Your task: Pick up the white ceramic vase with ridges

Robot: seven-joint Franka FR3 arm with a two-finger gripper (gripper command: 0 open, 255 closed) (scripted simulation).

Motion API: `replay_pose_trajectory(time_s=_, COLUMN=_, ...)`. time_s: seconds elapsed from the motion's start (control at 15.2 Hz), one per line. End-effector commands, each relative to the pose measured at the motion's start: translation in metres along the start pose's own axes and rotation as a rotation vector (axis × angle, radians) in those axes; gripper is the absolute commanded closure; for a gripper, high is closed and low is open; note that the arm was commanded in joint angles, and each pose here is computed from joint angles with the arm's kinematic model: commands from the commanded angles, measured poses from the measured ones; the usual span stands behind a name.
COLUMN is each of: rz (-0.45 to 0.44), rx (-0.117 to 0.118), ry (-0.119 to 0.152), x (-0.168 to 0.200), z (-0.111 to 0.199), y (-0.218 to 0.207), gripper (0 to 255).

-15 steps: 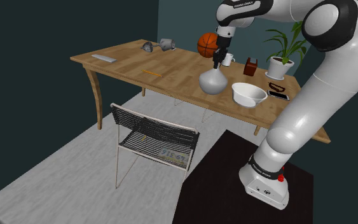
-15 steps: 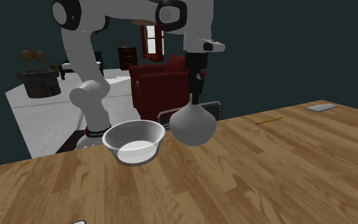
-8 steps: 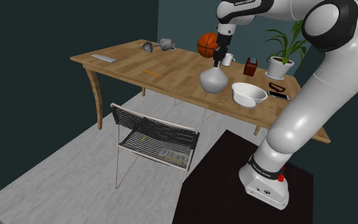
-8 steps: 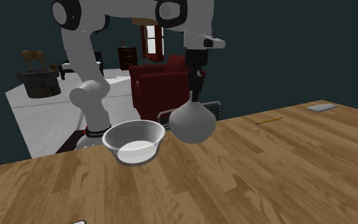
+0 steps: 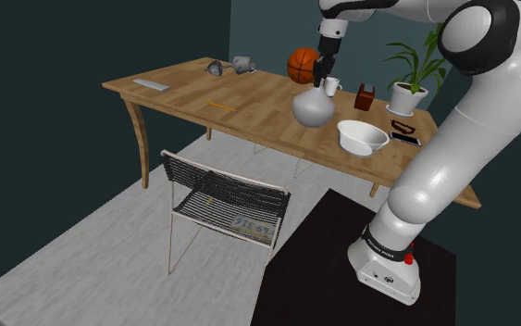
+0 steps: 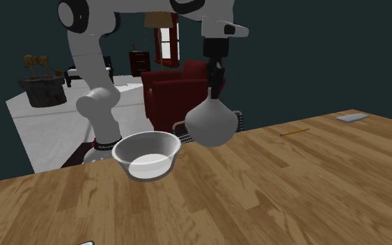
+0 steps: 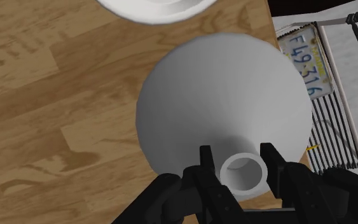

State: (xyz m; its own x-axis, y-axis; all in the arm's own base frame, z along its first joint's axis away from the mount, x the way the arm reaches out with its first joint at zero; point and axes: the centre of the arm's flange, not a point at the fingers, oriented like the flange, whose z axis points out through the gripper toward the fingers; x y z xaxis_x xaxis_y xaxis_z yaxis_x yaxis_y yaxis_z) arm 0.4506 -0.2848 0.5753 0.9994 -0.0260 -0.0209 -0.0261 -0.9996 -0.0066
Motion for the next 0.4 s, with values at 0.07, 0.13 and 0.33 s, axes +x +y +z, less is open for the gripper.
replay_pose_trajectory(time_s=0.07, rz=0.0, rx=0.0, ry=0.001, x=-0.001, z=-0.017, y=-0.001, gripper=255)
replay_pose_trajectory(time_s=0.13, rz=0.0, rx=0.0, ry=0.001, x=-0.001, z=-0.022, y=-0.001, gripper=255)
replay_pose_trajectory(time_s=0.33, rz=0.0, rx=0.0, ry=0.001, x=-0.001, z=-0.028, y=-0.001, gripper=255)
